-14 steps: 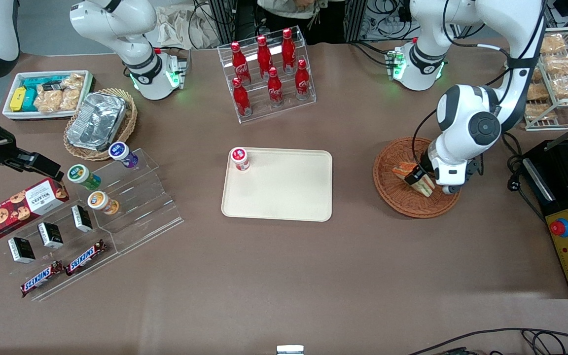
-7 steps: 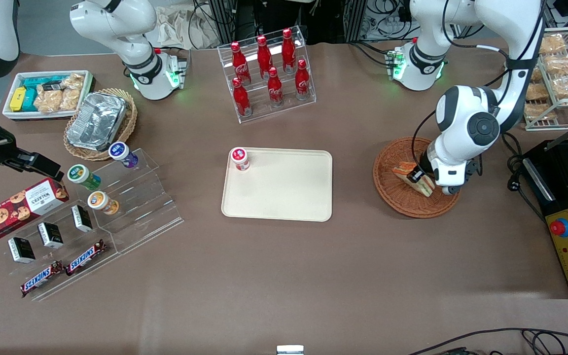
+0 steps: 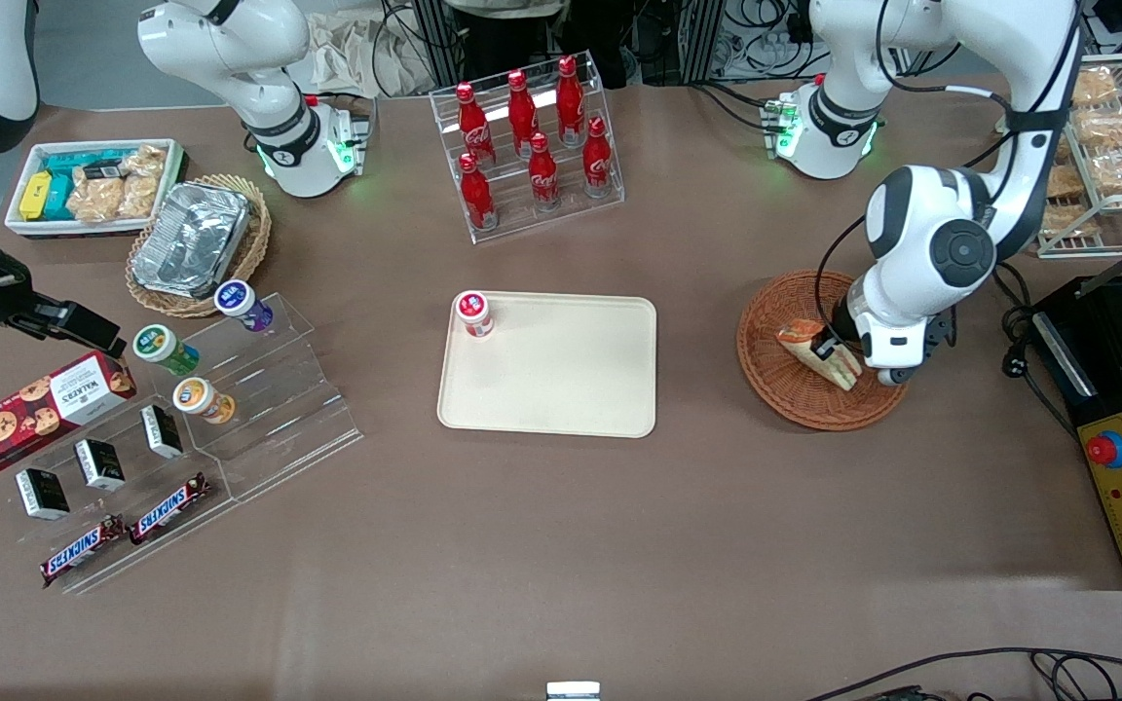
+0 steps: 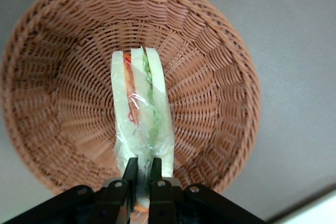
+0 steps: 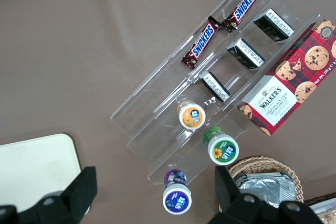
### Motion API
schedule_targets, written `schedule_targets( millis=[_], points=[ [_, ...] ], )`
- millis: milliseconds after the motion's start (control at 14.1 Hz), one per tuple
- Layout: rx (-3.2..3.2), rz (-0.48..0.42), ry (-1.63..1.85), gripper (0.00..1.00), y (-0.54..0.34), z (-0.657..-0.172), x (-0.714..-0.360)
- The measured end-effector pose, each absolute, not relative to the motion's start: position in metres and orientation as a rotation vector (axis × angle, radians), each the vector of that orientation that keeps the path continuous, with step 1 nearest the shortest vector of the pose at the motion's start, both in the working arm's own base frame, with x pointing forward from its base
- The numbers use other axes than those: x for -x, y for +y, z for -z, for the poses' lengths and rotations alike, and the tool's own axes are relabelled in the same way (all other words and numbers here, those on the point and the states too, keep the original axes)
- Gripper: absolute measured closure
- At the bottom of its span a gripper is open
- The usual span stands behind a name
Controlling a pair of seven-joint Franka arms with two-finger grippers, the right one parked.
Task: Place sandwich from basket to tray
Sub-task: 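Lift the sandwich out of the basket with the left gripper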
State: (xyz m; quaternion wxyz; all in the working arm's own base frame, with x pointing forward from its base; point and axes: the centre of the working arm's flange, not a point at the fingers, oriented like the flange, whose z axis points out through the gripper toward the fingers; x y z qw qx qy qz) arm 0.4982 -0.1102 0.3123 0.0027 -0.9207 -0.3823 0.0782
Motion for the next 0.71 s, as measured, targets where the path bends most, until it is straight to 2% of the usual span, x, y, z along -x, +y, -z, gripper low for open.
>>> schedule_targets(
  millis=[142,284,496,709],
  points=[
    [2.886,-0.275,-1.186,0.87,-0.114,-0.349,-0.513],
    [2.904,-0.268,-1.167,0.9,-0.117,-0.389,-0.527],
    [2.941,-0.263,-1.106,0.9,-0.121,-0.441,-0.542],
    [2.968,-0.26,-1.051,0.9,-0.122,-0.462,-0.547]
  ],
)
